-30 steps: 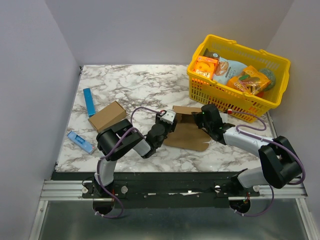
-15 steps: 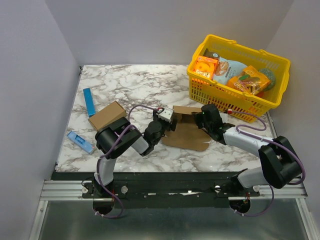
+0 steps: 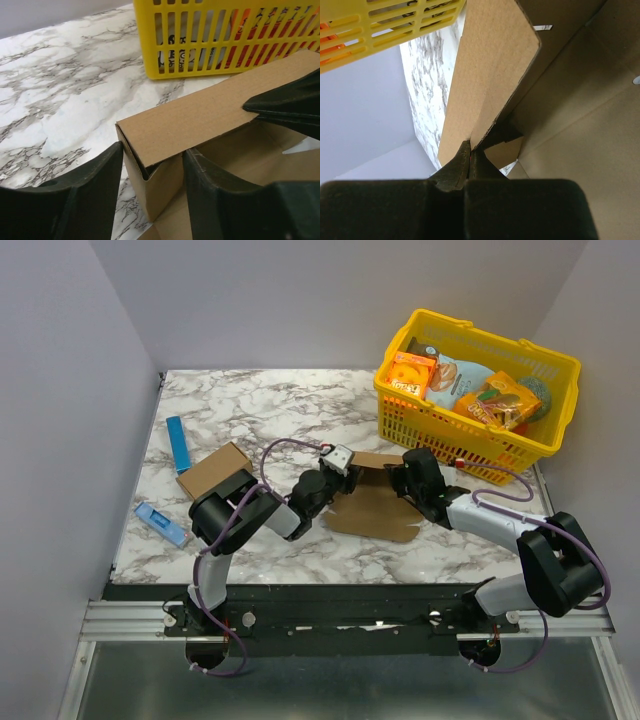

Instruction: Fold the paper box

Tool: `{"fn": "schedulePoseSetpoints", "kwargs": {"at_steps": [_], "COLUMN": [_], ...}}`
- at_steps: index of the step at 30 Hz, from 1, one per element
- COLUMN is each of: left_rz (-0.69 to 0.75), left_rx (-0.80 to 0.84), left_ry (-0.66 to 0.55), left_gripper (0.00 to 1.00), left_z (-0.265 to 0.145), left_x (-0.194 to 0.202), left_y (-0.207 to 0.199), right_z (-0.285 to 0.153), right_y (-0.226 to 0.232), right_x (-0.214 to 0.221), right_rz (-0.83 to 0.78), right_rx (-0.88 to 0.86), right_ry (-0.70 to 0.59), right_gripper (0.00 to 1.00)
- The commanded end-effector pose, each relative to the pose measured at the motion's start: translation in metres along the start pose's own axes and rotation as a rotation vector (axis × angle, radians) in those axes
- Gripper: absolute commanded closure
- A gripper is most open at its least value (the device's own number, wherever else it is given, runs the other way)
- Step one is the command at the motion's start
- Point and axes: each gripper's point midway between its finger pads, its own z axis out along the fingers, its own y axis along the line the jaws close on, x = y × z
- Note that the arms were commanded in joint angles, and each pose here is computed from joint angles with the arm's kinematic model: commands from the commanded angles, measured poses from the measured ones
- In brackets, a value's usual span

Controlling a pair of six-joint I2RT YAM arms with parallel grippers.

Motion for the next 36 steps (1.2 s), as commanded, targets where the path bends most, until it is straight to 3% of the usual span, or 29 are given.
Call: {"fn": "schedulePoseSetpoints", "kwargs": {"at_steps": [1,9,13,16,17,22,26,32,36], "left_rz": [-0.005,0.045,0.099,0.154,0.167,0.241,0.283,0.269,0.273], "left_rx": [0.010,-0.033,-0.134,-0.161,-0.173,-0.187,-0.209,-0.208,-0.189], "left_ry": [0.030,0.057,0.041,0.030,0.036,0.029,0.038,0.076,0.092], "left_gripper": [0.47,0.59,0.68,0.77,0.81,0.85,0.90,0.96,1.00], "left_z": [0.004,0.002,-0.005,-0.015,-0.019,-0.029,-0.032,-0.037,-0.039], "left_x": [0.007,0.011,0.008,0.008,0.011,0.008,0.006,0.010,0.008], "left_y": [-0.001,0.002,0.010,0.011,0.013,-0.001,-0.007,-0.013,-0.020], "right_z": [-0.002,-0.003,-0.005,-0.007,-0.008,-0.009,-0.009,-0.012,-0.017], "right_y": [-0.072,-0.069,-0.061,-0.055,-0.053,-0.050,-0.048,-0.039,-0.026], "right_x": [-0.005,-0.006,-0.005,-0.004,-0.003,-0.001,0.002,-0.002,-0.007], "right_rz": [-0.140,-0.137,-0.149,-0.173,-0.178,-0.180,-0.182,-0.189,-0.205], "right_rx": [0.220,0.212,0.191,0.173,0.169,0.160,0.146,0.097,0.039], "right_ry": [-0.009,-0.011,-0.004,0.005,0.009,0.025,0.036,0.022,0.000], "right_gripper": [0.99,1.00,0.96,0.89,0.77,0.61,0.42,0.30,0.28]}}
